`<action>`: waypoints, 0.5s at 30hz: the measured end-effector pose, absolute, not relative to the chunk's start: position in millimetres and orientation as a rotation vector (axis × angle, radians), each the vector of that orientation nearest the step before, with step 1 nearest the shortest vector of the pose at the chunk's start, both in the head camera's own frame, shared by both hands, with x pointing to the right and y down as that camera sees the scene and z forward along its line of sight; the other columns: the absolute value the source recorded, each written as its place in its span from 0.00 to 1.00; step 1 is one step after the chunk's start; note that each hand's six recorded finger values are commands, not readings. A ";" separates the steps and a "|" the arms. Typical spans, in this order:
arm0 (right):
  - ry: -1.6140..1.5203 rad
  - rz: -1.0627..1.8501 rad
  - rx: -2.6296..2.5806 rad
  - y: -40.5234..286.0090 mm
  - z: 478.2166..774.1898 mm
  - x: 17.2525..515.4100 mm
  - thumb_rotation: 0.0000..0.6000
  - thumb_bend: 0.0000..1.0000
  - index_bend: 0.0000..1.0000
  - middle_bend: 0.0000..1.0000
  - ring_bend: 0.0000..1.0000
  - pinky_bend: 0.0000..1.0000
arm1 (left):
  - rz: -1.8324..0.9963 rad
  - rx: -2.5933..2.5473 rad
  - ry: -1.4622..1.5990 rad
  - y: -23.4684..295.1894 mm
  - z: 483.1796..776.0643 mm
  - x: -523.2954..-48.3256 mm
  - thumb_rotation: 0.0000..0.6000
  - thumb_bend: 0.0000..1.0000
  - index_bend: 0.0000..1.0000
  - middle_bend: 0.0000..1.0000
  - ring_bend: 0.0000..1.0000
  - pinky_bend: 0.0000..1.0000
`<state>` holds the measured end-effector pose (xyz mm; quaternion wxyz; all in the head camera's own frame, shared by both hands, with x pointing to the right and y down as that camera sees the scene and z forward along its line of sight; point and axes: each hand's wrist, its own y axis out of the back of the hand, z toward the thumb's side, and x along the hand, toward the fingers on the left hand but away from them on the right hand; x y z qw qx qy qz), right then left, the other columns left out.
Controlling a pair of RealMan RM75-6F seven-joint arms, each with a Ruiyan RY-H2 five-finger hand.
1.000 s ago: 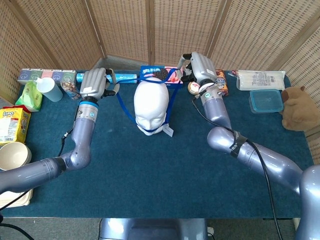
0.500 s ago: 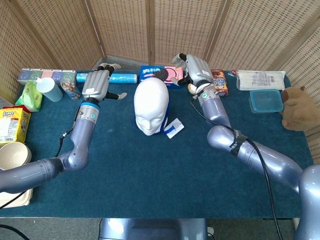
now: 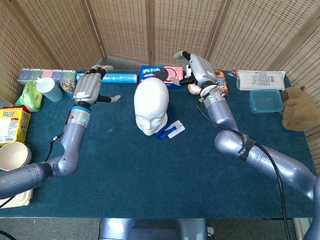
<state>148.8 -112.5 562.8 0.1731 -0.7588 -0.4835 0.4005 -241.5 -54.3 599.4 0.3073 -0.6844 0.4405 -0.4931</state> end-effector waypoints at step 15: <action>-1.375 1.008 -2.014 -32.4 533.9 221.2 0.90 0.30 0.31 0.33 0.30 0.30 | -1.367 -1.828 1.121 30.5 578.5 -353.4 0.77 0.11 0.16 0.19 0.09 0.22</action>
